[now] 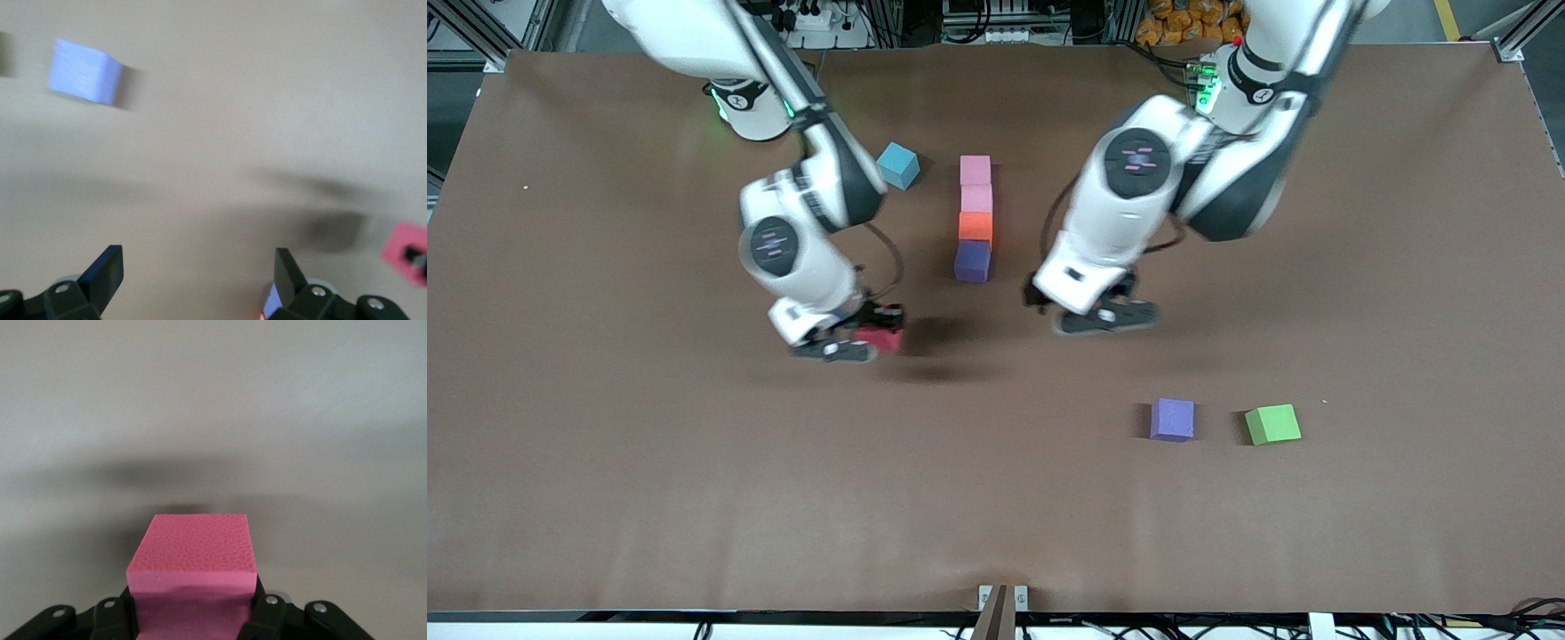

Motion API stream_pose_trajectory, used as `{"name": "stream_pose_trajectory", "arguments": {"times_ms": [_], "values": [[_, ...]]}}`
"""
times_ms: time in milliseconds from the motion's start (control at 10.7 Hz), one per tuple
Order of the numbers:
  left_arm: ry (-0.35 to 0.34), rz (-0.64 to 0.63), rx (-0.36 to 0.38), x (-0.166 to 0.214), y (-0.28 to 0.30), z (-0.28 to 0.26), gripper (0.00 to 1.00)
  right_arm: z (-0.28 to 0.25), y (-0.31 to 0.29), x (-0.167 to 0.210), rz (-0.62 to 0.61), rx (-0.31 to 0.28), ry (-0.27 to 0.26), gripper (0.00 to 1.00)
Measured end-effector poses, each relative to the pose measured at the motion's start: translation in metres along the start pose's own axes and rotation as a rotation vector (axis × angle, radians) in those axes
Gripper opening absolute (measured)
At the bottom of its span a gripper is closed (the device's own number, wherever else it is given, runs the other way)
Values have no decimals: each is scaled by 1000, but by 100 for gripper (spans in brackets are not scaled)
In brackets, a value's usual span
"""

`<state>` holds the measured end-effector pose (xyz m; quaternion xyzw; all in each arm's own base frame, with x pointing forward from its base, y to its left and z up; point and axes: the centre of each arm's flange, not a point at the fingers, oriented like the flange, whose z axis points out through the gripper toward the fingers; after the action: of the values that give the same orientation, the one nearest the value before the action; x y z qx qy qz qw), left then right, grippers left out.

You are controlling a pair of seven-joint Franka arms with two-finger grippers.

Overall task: Arrange blocks into number 1
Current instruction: 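Carry the red cube to the line end while the left gripper withdraws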

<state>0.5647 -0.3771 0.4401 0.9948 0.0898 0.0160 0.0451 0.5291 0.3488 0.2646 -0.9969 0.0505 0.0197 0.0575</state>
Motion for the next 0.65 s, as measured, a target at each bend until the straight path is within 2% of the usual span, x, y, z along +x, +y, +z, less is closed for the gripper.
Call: {"name": "stream_pose_trajectory", "arguments": {"times_ms": [280, 654], "values": [[-2, -12, 26, 39, -63, -34, 100, 48, -55, -51, -36, -11, 8, 59], [3, 108, 52, 70, -162, -107, 100, 51, -71, -65, -32, -9, 9, 59]]}}
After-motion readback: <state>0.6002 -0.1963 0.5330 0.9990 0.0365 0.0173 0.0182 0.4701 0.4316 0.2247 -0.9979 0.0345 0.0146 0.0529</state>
